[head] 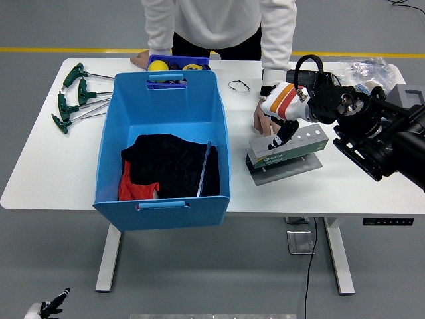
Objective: Lift tool from toolbox,place it in box,lift tool from toolbox,place it in box
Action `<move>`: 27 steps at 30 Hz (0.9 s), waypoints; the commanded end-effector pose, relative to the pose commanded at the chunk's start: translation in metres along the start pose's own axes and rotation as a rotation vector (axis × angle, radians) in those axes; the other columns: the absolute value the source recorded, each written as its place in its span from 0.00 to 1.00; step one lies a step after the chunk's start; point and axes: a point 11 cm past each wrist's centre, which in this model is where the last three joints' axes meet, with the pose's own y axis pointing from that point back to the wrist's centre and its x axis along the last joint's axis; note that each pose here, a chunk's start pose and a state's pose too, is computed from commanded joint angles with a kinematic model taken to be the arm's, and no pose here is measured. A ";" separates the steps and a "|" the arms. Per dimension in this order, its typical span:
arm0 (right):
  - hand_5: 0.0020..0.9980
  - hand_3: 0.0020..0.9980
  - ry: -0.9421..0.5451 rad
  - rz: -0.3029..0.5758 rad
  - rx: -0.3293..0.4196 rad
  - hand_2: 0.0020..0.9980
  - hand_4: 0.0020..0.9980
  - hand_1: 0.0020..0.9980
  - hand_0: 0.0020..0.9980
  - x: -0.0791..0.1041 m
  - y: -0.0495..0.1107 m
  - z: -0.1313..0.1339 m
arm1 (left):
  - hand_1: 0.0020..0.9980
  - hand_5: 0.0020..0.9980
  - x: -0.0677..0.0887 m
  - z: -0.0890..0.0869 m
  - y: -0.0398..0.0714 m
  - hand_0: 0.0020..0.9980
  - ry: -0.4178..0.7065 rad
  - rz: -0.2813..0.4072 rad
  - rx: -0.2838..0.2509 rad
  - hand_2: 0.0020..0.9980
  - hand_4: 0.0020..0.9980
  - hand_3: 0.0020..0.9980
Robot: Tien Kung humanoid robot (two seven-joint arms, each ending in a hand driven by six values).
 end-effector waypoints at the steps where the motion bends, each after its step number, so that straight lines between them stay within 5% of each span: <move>1: 0.76 0.12 0.003 0.002 0.001 0.16 0.99 0.09 0.08 0.001 0.000 0.000 | 0.79 0.75 0.000 0.000 0.000 0.74 0.000 0.001 0.001 0.79 0.78 0.76; 27: 0.76 0.06 0.086 0.040 0.031 0.11 0.94 0.01 0.04 0.040 0.013 0.004 | 0.78 0.76 0.008 -0.012 0.001 0.73 0.017 0.022 0.018 0.78 0.79 0.76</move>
